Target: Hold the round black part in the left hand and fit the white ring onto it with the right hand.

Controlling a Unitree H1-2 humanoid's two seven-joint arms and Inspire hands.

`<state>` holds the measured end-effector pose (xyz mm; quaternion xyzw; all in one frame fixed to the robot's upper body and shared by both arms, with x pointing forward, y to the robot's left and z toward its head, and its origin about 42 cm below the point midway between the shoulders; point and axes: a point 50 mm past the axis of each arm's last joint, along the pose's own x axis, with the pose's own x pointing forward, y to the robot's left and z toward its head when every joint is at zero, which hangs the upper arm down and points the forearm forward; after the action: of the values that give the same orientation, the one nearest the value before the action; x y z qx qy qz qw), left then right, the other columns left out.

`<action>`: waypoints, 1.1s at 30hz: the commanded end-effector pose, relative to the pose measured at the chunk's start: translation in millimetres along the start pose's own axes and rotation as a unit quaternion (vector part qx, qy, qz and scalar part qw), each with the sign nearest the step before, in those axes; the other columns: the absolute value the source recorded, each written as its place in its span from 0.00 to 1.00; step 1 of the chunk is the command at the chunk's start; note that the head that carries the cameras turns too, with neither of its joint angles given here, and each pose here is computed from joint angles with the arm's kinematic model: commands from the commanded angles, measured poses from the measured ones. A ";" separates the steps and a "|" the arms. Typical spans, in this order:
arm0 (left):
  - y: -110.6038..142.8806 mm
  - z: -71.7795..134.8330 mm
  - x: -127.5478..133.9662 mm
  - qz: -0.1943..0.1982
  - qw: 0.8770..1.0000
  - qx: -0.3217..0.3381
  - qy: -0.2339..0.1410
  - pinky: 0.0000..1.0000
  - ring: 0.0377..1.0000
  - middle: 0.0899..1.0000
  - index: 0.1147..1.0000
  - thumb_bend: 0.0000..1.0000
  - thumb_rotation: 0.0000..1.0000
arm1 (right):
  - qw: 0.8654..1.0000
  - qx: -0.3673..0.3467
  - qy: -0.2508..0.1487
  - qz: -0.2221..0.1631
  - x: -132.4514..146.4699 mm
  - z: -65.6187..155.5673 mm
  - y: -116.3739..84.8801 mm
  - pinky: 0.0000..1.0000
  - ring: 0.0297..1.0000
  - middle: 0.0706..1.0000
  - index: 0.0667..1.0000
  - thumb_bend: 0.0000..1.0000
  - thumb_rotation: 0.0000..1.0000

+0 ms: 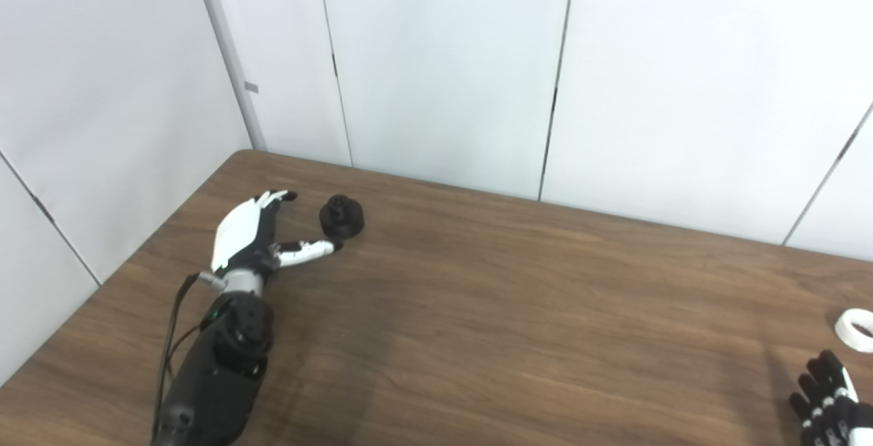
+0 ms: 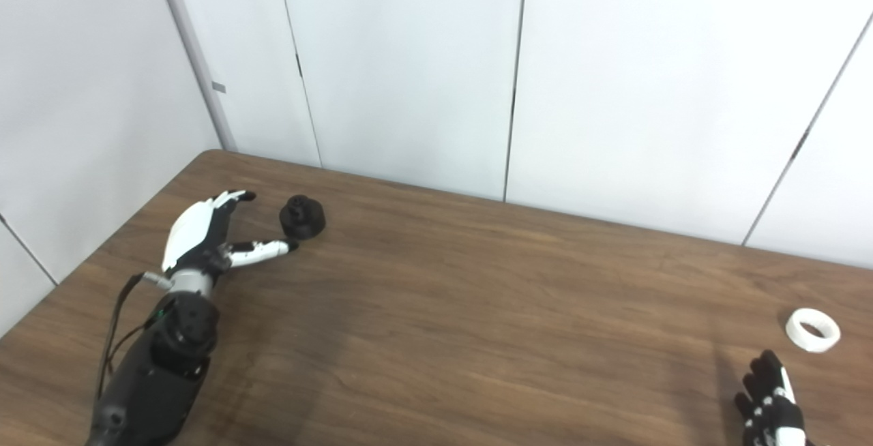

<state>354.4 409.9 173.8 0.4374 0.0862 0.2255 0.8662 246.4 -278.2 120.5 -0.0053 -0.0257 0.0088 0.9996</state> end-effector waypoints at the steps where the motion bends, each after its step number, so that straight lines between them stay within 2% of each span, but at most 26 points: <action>1: 24.6 18.2 22.6 0.027 0.999 0.017 -0.022 1.00 1.00 0.98 0.87 0.98 0.47 | 1.000 0.002 -0.019 0.001 2.9 10.4 4.1 1.00 1.00 1.00 1.00 0.58 1.00; 8: 18.9 30.6 42.0 -0.016 0.999 0.037 -0.014 1.00 1.00 1.00 0.89 1.00 0.48 | 1.000 -0.003 -0.020 0.002 1.9 13.3 5.2 1.00 1.00 1.00 1.00 0.57 1.00; 14: 8.7 32.0 57.2 -0.041 0.997 0.060 -0.003 1.00 1.00 1.00 0.90 1.00 0.51 | 1.000 -0.001 -0.017 0.001 1.7 14.0 5.8 1.00 1.00 1.00 1.00 0.57 1.00; 28: -3.5 28.0 77.9 -0.055 0.996 0.074 0.017 1.00 1.00 1.00 0.88 1.00 0.44 | 1.000 0.002 -0.019 -0.001 2.0 14.1 6.0 1.00 1.00 1.00 1.00 0.54 1.00; 33: -3.7 28.8 82.4 -0.054 0.995 0.079 0.017 1.00 1.00 1.00 0.86 0.99 0.46 | 1.000 0.003 -0.020 -0.003 1.1 14.1 6.3 1.00 1.00 1.00 1.00 0.51 1.00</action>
<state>427.1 416.5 163.1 0.4863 0.1745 0.1596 0.8412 244.7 -273.8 124.4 -0.0039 -0.0201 0.0052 0.9998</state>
